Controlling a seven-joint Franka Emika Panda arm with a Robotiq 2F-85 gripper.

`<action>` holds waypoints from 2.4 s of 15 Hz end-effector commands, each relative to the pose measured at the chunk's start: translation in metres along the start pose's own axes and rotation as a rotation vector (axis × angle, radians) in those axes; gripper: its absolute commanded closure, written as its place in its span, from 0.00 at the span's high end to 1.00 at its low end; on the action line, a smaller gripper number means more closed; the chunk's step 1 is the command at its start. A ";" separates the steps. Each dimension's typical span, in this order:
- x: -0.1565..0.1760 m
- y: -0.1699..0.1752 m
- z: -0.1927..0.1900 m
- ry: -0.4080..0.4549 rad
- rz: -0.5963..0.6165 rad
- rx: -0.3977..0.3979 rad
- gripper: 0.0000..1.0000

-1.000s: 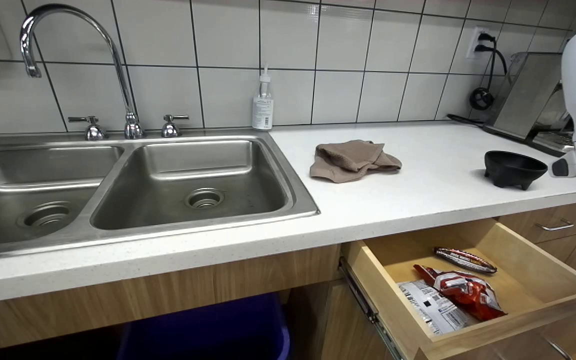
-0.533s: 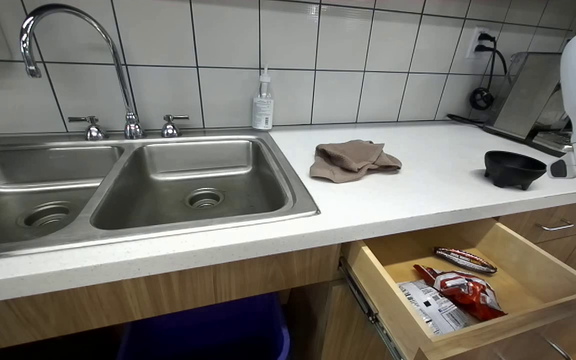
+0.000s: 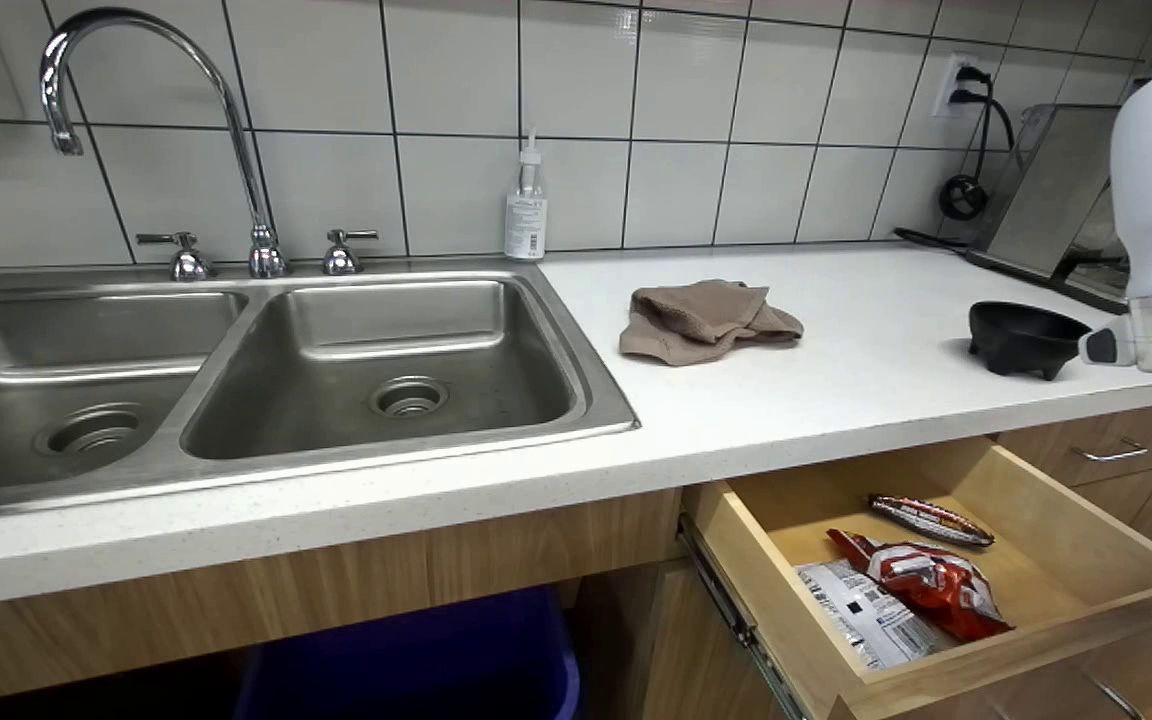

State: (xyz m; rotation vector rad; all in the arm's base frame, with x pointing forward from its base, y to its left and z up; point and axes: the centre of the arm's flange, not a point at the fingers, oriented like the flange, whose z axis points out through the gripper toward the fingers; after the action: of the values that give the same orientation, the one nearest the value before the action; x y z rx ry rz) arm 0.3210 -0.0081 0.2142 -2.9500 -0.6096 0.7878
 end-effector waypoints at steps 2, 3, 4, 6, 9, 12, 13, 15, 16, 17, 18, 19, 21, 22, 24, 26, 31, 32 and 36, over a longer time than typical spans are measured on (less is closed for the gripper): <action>0.006 0.002 0.012 0.058 0.050 -0.027 1.00; 0.007 0.002 0.013 0.066 0.056 -0.023 1.00; 0.007 0.002 0.015 0.069 0.060 -0.022 1.00; 0.008 0.000 0.020 0.072 0.068 -0.027 1.00; 0.008 -0.001 0.030 0.063 0.089 -0.025 1.00; 0.009 -0.002 0.037 0.058 0.130 -0.016 1.00; 0.009 -0.002 0.039 0.056 0.152 -0.009 1.00; 0.009 -0.002 0.043 0.058 0.182 -0.003 1.00; 0.010 -0.001 0.046 0.056 0.192 -0.003 1.00; 0.011 0.000 0.048 0.061 0.203 -0.005 1.00; 0.012 0.000 0.050 0.069 0.215 -0.013 1.00; 0.013 0.001 0.053 0.079 0.229 -0.019 1.00; 0.016 0.002 0.058 0.099 0.253 -0.020 1.00; 0.018 0.002 0.060 0.110 0.264 -0.016 1.00; 0.022 0.003 0.064 0.131 0.275 -0.012 1.00; 0.025 0.004 0.066 0.148 0.275 -0.009 1.00; 0.030 0.006 0.063 0.172 0.245 -0.015 1.00; 0.032 0.007 0.062 0.171 0.237 -0.015 1.00; 0.037 0.011 0.055 0.190 0.233 -0.021 1.00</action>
State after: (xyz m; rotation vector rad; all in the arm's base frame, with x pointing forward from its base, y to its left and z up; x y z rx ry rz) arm 0.3364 -0.0055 0.1426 -3.1070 -0.2503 0.5570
